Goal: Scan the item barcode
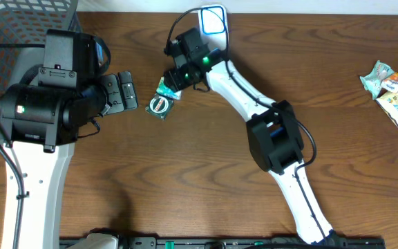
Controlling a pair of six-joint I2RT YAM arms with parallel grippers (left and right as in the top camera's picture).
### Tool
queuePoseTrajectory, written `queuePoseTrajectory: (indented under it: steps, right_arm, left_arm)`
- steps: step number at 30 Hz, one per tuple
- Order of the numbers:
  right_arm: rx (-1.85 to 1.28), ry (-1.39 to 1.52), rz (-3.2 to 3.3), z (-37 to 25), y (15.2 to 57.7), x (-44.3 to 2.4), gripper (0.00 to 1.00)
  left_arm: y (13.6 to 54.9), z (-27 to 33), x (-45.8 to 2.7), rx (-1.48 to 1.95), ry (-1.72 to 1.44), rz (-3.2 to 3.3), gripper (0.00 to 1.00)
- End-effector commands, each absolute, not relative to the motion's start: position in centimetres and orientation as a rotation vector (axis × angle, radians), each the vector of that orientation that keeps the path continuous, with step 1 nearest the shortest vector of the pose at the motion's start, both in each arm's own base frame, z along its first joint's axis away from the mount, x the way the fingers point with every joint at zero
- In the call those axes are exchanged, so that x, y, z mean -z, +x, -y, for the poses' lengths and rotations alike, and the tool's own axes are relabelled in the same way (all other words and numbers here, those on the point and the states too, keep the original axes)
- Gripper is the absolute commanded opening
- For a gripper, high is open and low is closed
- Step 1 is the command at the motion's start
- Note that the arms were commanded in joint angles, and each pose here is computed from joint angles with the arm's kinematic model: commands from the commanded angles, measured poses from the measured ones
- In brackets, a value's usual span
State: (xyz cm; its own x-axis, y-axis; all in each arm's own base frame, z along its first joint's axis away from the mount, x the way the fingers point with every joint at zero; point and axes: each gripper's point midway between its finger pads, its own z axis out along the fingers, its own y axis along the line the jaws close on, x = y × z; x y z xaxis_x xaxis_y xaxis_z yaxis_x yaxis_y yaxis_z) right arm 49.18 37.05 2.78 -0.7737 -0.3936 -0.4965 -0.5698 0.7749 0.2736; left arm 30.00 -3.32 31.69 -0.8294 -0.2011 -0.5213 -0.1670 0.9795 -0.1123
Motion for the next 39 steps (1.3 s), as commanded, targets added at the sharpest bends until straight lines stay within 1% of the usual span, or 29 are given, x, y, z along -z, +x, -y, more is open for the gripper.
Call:
queuePoseTrajectory:
  steps: [1, 2, 3, 4, 5, 7, 11, 14, 16, 17, 20, 22, 26, 28, 29, 31, 33, 37, 39]
  right_arm:
    - [-0.408, -0.696, -2.623, -34.7, 49.3, -0.9, 0.52]
    - [-0.380, -0.693, -2.649, -34.1, 49.0, -0.6, 0.52]
    - [-0.366, -0.692, -2.665, -33.8, 48.8, -0.5, 0.50]
    - [-0.326, -0.689, -2.711, -32.7, 48.1, -0.5, 0.43]
    - [-0.301, -0.687, -2.741, -32.1, 47.6, -0.5, 0.40]
    - [-0.274, -0.692, -2.805, -30.9, 46.2, -1.2, 0.39]
    - [-0.222, -0.712, -2.928, -28.8, 42.9, -3.3, 0.46]
    - [-0.167, -0.738, -3.033, -27.1, 39.7, -5.2, 0.55]
    - [-0.131, -0.752, -3.075, -26.2, 38.3, -6.3, 0.58]
    - [-0.064, -0.755, -3.076, -25.2, 38.0, -7.3, 0.60]
    - [-0.011, -0.858, -2.999, -24.8, 39.1, -7.6, 0.62]
    - [-0.047, -1.013, -2.916, -25.4, 39.9, -7.4, 0.61]
    - [-0.250, -1.372, -2.744, -27.7, 39.2, -7.2, 0.63]
    - [-0.347, -1.512, -2.661, -28.5, 38.5, -7.2, 0.68]
    - [-0.370, -1.547, -2.636, -28.7, 38.3, -7.2, 0.69]
    - [-0.369, -1.552, -2.625, -28.7, 38.5, -6.9, 0.69]
    - [-0.371, -1.541, -2.621, -28.6, 38.9, -6.3, 0.73]
    - [-0.391, -1.525, -2.623, -28.4, 39.1, -4.7, 0.73]
    - [-0.427, -1.516, -2.629, -28.4, 38.9, -4.1, 0.70]
  left_arm:
    - [29.8, 3.3, -31.5, 0.089, -0.264, -2.576, 0.98]
    - [29.8, 3.3, -31.5, 0.089, -0.264, -2.576, 0.98]
    - [29.8, 3.3, -31.5, 0.089, -0.264, -2.576, 0.98]
    - [29.8, 3.3, -31.5, 0.089, -0.264, -2.576, 0.98]
    - [29.8, 3.3, -31.5, 0.089, -0.264, -2.576, 0.98]
    - [29.8, 3.3, -31.5, 0.089, -0.264, -2.576, 0.98]
    - [29.8, 3.3, -31.5, 0.089, -0.264, -2.576, 0.98]
    - [29.8, 3.3, -31.5, 0.089, -0.264, -2.576, 0.98]
    - [29.8, 3.3, -31.5, 0.089, -0.264, -2.576, 0.98]
    - [29.8, 3.3, -31.5, 0.089, -0.264, -2.576, 0.98]
    - [29.8, 3.3, -31.5, 0.089, -0.264, -2.576, 0.98]
    - [29.8, 3.3, -31.5, 0.089, -0.264, -2.576, 0.98]
    - [29.8, 3.3, -31.5, 0.089, -0.264, -2.576, 0.98]
    - [29.8, 3.3, -31.5, 0.089, -0.264, -2.576, 0.98]
    - [29.8, 3.3, -31.5, 0.089, -0.264, -2.576, 0.98]
    - [29.8, 3.3, -31.5, 0.089, -0.264, -2.576, 0.98]
    - [29.8, 3.3, -31.5, 0.089, -0.264, -2.576, 0.98]
    - [29.8, 3.3, -31.5, 0.089, -0.264, -2.576, 0.98]
    - [29.8, 3.3, -31.5, 0.089, -0.264, -2.576, 0.98]
